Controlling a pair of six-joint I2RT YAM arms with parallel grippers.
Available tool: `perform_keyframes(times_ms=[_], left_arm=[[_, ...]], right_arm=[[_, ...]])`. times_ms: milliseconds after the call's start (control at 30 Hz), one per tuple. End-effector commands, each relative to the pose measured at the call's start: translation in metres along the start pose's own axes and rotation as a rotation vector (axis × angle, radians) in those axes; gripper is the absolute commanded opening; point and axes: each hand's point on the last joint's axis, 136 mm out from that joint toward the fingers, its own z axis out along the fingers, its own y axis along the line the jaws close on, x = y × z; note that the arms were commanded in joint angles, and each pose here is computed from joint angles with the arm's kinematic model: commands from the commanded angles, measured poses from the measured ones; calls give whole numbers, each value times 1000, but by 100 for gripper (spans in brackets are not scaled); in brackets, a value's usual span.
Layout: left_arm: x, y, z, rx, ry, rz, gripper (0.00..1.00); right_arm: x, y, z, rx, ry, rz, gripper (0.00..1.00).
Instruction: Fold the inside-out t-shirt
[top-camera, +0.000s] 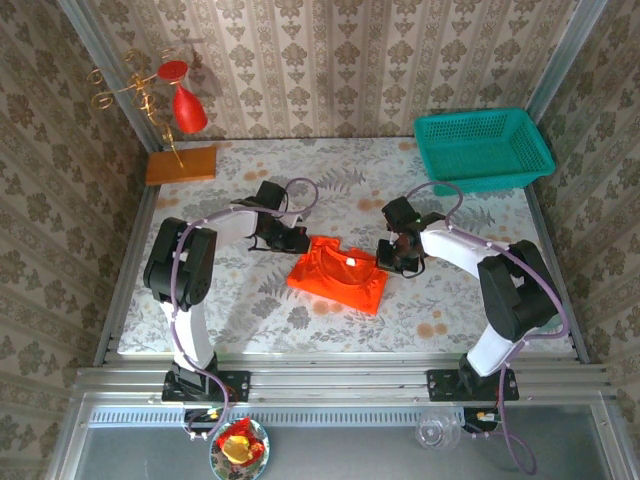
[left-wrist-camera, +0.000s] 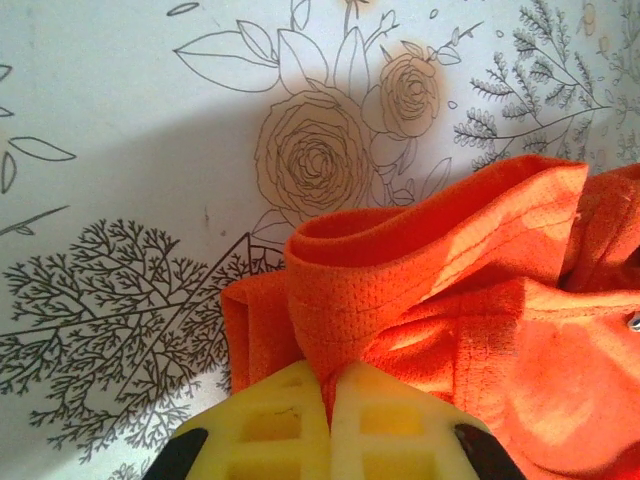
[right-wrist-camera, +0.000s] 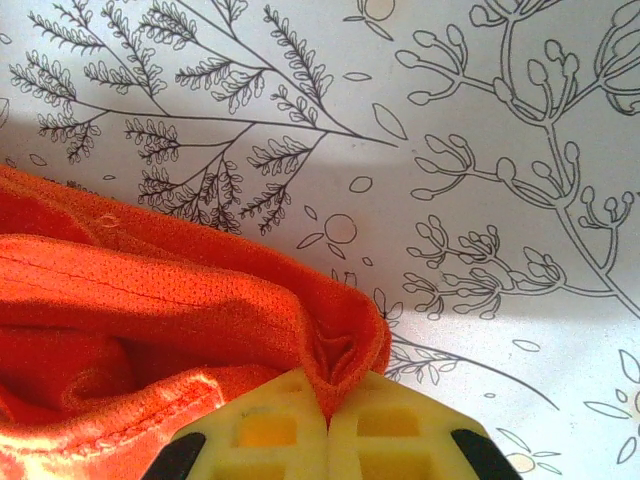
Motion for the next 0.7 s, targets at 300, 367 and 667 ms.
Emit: perform_keyframes(times_ms=[300,367,667], left_arm=[[-5,8,-24,-43,-20,-31,25],[-8,7,-40,-74,-48,-37,30],[5,-16,-89,-99,-147,-42,35]], right_arm=[[6,-30,5,144,9,42,5],[1,-28,4,144,-4,35,5],[-43,-9,19,163,-9,-71,5]])
